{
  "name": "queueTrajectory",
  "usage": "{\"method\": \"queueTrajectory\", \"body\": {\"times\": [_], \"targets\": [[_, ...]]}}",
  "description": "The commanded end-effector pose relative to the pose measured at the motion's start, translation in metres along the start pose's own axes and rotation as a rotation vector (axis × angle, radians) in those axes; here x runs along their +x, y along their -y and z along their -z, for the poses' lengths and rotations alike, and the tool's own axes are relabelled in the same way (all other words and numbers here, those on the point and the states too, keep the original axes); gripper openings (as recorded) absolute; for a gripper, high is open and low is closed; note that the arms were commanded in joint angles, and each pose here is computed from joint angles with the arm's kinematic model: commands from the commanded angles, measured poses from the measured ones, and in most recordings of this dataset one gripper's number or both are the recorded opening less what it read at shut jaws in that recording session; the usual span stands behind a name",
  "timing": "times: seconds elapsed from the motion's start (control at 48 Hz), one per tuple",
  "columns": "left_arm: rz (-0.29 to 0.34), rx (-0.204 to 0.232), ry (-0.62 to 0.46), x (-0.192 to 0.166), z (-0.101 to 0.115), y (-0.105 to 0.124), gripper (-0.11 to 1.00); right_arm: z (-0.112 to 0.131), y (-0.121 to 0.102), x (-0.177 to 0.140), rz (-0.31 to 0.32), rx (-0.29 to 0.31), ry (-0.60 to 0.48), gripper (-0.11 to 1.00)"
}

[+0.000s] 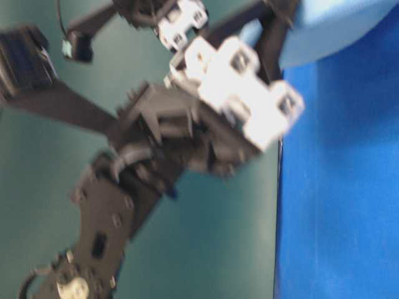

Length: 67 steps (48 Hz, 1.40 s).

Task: Fold the light blue towel.
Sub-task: 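Lay the strip vertically and open both grippers to release it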

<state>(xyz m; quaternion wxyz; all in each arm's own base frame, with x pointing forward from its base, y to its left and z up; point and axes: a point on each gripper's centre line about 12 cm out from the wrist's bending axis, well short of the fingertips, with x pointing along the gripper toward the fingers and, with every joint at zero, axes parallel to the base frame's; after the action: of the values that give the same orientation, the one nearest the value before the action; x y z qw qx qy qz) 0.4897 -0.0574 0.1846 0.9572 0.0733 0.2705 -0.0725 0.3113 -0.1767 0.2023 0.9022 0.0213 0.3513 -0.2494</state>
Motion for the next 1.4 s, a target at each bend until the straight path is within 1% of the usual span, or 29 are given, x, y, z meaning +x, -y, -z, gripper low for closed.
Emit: {"method": "queueTrajectory", "body": {"times": [0.0,0.167,0.313,0.438,0.542,0.667,0.834,0.875,0.896,0.938,0.959,1.042,1.084,1.104,1.146,1.188,1.209,1.25,1.375], "targets": [[0.042,-0.005,0.038,-0.018,-0.01,0.025,0.02,-0.021,0.006,0.01,-0.001,0.013,0.059,0.01],[0.051,-0.072,-0.007,-0.026,0.012,0.029,0.02,-0.035,-0.006,0.036,-0.031,-0.003,0.071,0.01],[0.052,-0.093,-0.037,-0.033,0.025,0.03,0.02,-0.043,-0.013,0.047,-0.044,-0.013,0.075,0.01],[0.052,-0.093,-0.051,-0.036,0.032,0.031,0.02,-0.042,-0.014,0.051,-0.045,-0.013,0.069,0.01],[0.049,-0.094,-0.051,-0.036,0.032,0.029,0.02,-0.04,-0.015,0.053,-0.047,-0.013,0.063,0.01],[0.048,-0.079,-0.057,-0.036,0.034,0.028,0.02,-0.038,-0.015,0.054,-0.047,-0.008,0.056,0.01],[0.04,-0.083,-0.067,-0.038,0.037,0.023,0.02,-0.033,-0.015,0.057,-0.046,-0.001,0.033,0.02],[0.039,-0.084,-0.068,-0.039,0.038,0.023,0.02,-0.032,-0.015,0.058,-0.045,0.0,0.028,0.04],[0.037,-0.085,-0.068,-0.039,0.038,0.022,0.03,-0.032,-0.015,0.058,-0.045,0.003,0.028,0.07],[0.036,-0.084,-0.068,-0.04,0.038,0.021,0.06,-0.032,-0.015,0.057,-0.046,0.011,0.029,0.18],[0.036,-0.086,-0.07,-0.041,0.039,0.022,0.1,-0.032,-0.016,0.058,-0.047,0.014,0.028,0.24],[0.036,-0.085,-0.076,-0.043,0.038,0.021,0.35,-0.033,-0.015,0.057,-0.044,0.017,0.028,0.5],[0.037,-0.085,-0.087,-0.046,0.037,0.021,0.49,-0.033,-0.015,0.057,-0.043,0.015,0.025,0.61],[0.037,-0.085,-0.091,-0.047,0.037,0.021,0.55,-0.033,-0.015,0.057,-0.043,0.012,0.025,0.64],[0.04,-0.081,-0.1,-0.05,0.035,0.021,0.66,-0.033,-0.015,0.056,-0.042,0.01,0.028,0.65],[0.04,-0.08,-0.111,-0.054,0.035,0.02,0.77,-0.034,-0.014,0.054,-0.041,0.011,0.033,0.63],[0.04,-0.08,-0.116,-0.055,0.034,0.02,0.8,-0.035,-0.014,0.052,-0.04,0.013,0.033,0.62],[0.041,-0.08,-0.123,-0.06,0.033,0.02,0.8,-0.037,-0.013,0.049,-0.038,0.014,0.04,0.61],[0.041,-0.081,-0.149,-0.077,0.031,0.018,0.75,-0.041,-0.009,0.036,-0.024,0.021,0.047,0.61]]}}
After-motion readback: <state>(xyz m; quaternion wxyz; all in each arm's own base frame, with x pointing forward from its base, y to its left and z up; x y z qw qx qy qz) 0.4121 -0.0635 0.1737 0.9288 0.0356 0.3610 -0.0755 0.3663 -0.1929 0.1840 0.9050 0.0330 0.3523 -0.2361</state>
